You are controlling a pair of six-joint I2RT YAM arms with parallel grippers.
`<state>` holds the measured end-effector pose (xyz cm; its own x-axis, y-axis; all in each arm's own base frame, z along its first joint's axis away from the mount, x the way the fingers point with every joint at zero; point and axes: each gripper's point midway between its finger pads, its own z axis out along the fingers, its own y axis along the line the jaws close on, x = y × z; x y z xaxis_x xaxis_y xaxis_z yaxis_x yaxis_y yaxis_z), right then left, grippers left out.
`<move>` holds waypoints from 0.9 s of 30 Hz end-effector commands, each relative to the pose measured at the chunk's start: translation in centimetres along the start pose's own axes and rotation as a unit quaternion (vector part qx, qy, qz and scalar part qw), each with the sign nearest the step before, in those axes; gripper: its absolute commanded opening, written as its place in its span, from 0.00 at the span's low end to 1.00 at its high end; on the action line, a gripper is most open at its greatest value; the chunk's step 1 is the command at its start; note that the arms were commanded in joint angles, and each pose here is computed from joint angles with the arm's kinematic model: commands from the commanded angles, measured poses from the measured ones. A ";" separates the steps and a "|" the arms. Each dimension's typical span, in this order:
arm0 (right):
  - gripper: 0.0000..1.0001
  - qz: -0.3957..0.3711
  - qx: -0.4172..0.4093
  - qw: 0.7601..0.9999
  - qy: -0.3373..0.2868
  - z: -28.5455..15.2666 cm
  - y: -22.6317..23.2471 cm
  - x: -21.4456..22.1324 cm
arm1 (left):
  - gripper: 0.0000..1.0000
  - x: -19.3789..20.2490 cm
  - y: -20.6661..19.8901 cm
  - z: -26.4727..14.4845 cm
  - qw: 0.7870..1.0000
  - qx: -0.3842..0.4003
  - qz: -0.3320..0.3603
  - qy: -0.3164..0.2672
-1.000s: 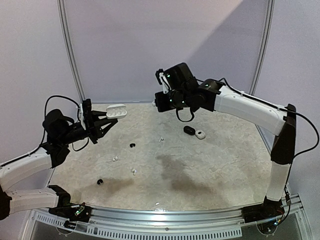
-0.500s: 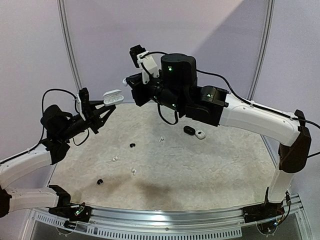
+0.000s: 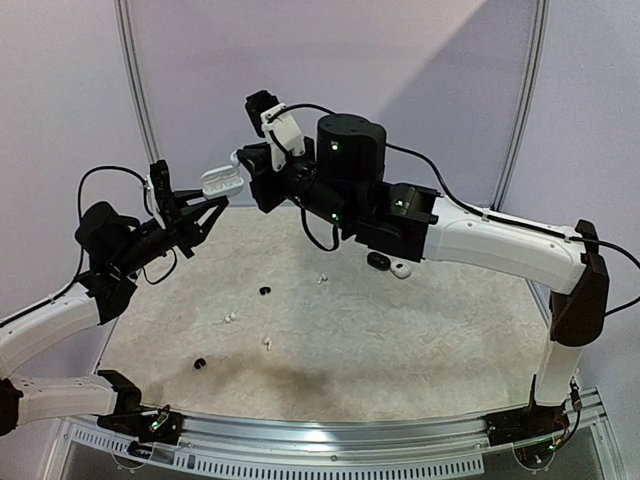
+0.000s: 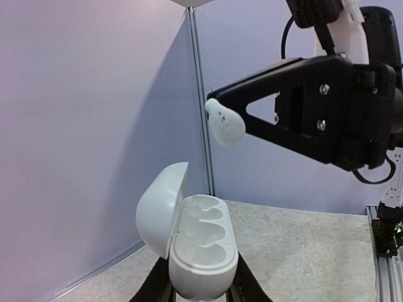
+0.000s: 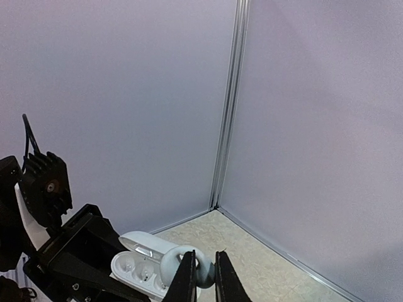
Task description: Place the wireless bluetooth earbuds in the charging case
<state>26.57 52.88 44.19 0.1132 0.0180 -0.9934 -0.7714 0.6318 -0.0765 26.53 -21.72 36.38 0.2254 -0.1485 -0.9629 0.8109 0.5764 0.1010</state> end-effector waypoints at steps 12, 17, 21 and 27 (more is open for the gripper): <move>0.00 -0.021 -0.005 1.000 0.016 1.7 1.3 3.6 | 0.00 -1.2 -0.2 0.6 0.999 0.007 -0.032 -0.010; 0.00 -0.024 0.001 0.999 0.021 2.0 1.3 4.3 | 0.00 -1.6 0.0 0.8 0.999 0.004 -0.035 -0.015; 0.00 -0.024 0.001 0.999 0.024 2.3 1.5 4.6 | 0.00 -1.7 0.1 0.9 0.999 0.003 -0.033 -0.017; 0.00 -0.028 0.003 0.999 0.043 2.4 1.5 6.0 | 0.00 -1.8 0.5 0.8 0.999 -0.009 -0.035 -0.018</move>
<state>27.56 54.98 40.83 0.1274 -0.0284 -0.9914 -0.7625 0.6365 -0.1162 27.05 -21.85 36.74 0.1591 -0.1913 -0.9686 0.8216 0.5696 0.0224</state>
